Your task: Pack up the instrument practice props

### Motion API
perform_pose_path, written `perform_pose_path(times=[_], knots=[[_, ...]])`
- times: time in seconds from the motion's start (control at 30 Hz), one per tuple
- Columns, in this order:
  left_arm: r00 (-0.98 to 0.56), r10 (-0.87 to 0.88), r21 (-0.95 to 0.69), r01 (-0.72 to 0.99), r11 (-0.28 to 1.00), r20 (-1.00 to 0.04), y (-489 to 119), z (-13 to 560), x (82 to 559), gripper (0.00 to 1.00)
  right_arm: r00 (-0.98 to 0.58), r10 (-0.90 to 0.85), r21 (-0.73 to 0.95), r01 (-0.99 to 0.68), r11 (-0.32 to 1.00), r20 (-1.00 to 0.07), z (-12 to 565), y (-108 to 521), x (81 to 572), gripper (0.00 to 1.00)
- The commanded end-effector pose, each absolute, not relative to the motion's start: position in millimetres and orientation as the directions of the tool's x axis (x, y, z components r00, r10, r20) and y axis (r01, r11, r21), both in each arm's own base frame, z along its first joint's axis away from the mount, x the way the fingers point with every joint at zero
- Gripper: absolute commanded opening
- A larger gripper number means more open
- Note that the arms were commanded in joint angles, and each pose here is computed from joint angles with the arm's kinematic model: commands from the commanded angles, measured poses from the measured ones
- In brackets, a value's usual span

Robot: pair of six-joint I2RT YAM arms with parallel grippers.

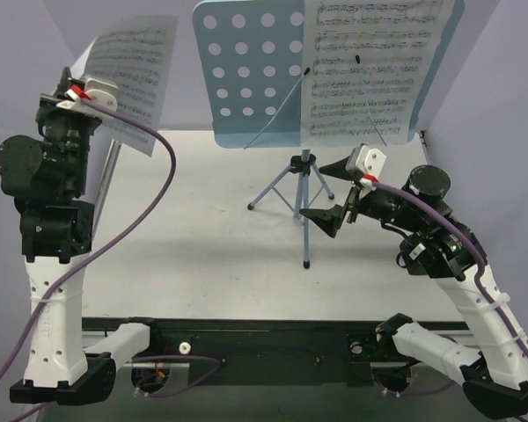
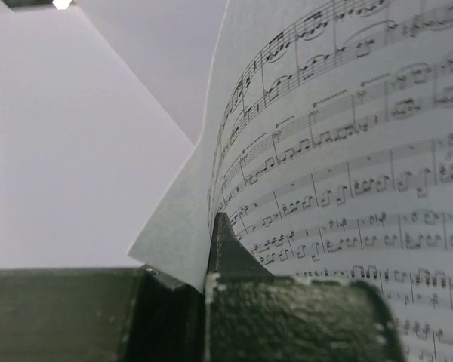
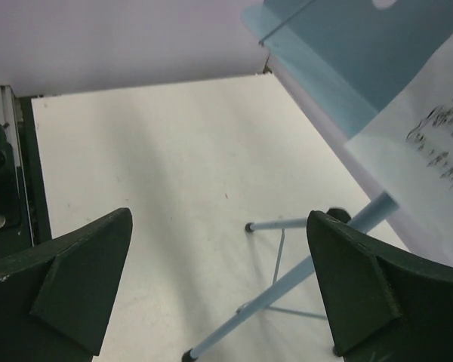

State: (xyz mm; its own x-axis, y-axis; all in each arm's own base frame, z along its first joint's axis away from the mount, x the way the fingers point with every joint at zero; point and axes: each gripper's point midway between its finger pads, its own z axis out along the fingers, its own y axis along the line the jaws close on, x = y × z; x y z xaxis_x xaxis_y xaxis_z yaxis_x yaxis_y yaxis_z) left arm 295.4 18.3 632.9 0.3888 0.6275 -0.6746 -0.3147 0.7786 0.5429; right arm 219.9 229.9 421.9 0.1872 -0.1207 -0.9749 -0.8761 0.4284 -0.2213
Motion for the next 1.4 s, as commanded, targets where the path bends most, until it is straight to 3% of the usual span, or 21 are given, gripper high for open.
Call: perform_pose_path(times=[0.0, 0.13, 0.33, 0.4, 0.47, 0.73, 0.9, 1.03, 1.23, 1.37], knots=[[0.149, 0.583, 0.576, -0.091, 0.813, -0.799, 13, 527, 322, 0.00, 0.215, -0.215, -0.293, -0.839, 0.458, -0.953, 388, 213, 215, 0.95], [-0.100, 0.460, 0.452, 0.092, 0.887, -0.882, 3, 430, 329, 0.00, 0.231, -0.268, -0.336, -0.815, 0.473, -0.935, 357, 196, 204, 0.96], [-0.293, 0.341, 0.224, 0.369, 0.902, -0.893, -42, 337, 303, 0.00, 0.139, -0.386, -0.325, -0.819, 0.474, -0.912, 300, 182, 203, 0.95], [-0.325, 0.296, 0.042, 0.607, 0.793, -0.898, -91, 325, 276, 0.00, 0.113, -0.423, -0.329, -0.810, 0.485, -0.899, 279, 176, 205, 0.95], [-0.379, 0.306, -0.074, 0.725, 0.685, -0.873, -115, 319, 251, 0.00, 0.090, -0.436, -0.322, -0.808, 0.494, -0.896, 264, 173, 206, 0.95], [-0.486, 0.339, -0.187, 0.752, 0.632, -0.805, -121, 306, 227, 0.00, -0.005, -0.455, -0.269, -0.800, 0.535, -0.891, 243, 171, 215, 0.96], [-0.620, 0.369, -0.166, 0.634, 0.755, -0.693, -90, 271, 249, 0.00, -0.017, -0.458, -0.261, -0.803, 0.536, -0.889, 240, 171, 216, 0.96], [-0.671, 0.423, 0.038, 0.508, 0.861, -0.608, -43, 247, 282, 0.00, -0.013, -0.476, -0.271, -0.808, 0.523, -0.879, 235, 172, 217, 0.96], [-0.812, 0.473, 0.257, 0.404, 0.878, -0.342, 29, 171, 294, 0.00, -0.027, -0.484, -0.267, -0.807, 0.527, -0.875, 230, 170, 218, 0.97], [-0.834, 0.495, 0.357, 0.398, 0.845, -0.242, 55, 127, 299, 0.00, -0.040, -0.475, -0.252, -0.807, 0.534, -0.879, 228, 171, 218, 0.97]])
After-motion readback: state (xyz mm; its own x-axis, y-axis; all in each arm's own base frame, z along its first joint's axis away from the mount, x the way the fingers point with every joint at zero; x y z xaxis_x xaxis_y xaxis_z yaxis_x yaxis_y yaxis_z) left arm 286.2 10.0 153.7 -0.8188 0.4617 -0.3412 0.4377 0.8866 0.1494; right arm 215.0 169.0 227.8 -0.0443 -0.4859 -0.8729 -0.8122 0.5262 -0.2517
